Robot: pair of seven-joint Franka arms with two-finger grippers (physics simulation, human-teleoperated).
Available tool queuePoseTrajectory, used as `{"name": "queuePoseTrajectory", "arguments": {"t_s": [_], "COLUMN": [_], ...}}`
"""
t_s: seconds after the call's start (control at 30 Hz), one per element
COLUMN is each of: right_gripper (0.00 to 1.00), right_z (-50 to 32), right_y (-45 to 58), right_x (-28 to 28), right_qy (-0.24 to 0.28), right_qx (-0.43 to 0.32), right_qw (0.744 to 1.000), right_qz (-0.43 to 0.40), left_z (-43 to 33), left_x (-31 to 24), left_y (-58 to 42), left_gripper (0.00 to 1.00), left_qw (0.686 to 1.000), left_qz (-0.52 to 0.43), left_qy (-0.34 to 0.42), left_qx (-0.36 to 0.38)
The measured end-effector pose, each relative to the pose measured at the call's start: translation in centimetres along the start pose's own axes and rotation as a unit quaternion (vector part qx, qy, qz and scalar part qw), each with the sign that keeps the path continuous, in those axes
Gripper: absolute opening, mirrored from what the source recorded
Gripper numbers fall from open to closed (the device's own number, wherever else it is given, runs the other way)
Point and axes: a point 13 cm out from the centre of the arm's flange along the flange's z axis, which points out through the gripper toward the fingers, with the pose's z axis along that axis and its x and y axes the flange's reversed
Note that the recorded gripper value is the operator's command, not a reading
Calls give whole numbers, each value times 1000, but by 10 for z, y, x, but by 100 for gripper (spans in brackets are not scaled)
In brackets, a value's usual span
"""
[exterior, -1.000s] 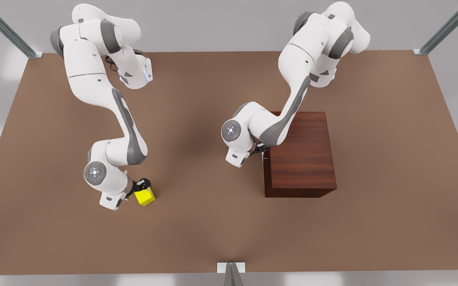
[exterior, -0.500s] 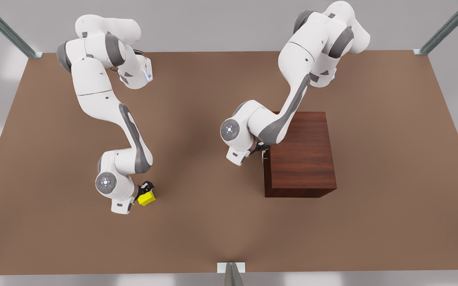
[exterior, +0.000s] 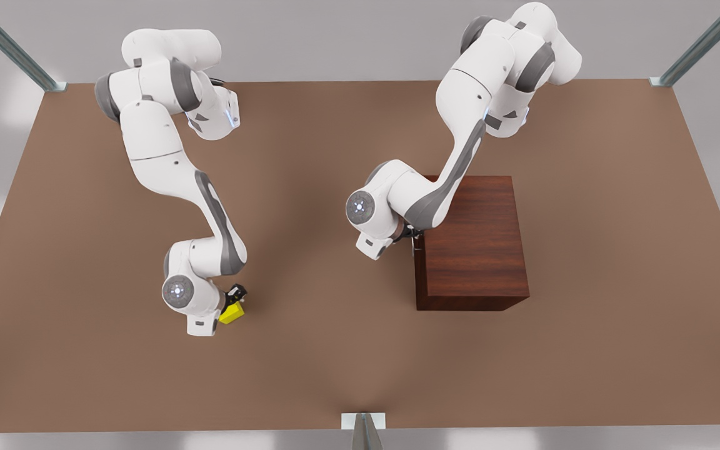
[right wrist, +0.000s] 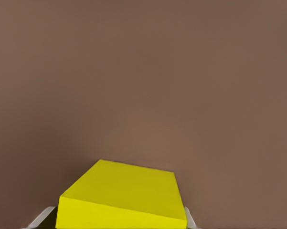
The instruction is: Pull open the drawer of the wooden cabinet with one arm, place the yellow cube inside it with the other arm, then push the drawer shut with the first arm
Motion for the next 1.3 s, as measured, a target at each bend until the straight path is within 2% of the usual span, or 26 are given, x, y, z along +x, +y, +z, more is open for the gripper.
{"name": "queuePoseTrajectory", "arguments": {"t_s": [0.07,0.27,0.47,0.63,1.07,1.3], "right_gripper": [63,62,62,62,62,62], "right_z": [0,-12,-94,-141,-193,-204], "right_y": [-1,4,24,55,149,165], "right_x": [-1,-11,-48,-60,-71,-66], "right_qy": [-2,-14,-52,-62,-48,-36], "right_qx": [0,4,21,15,-9,-13], "right_qw": [1000,1000,998,998,997,993], "right_qz": [-2,-13,-19,-2,56,110], "left_z": [0,-3,-10,-11,-26,-43], "left_x": [0,7,23,16,16,29], "left_y": [-1,-10,-27,-33,-66,-90], "left_gripper": [67,67,67,67,67,67], "left_qw": [1000,1000,999,999,997,995], "left_qz": [3,15,29,29,42,57], "left_qy": [0,0,-4,-13,-43,-62], "left_qx": [2,8,13,22,44,59]}}
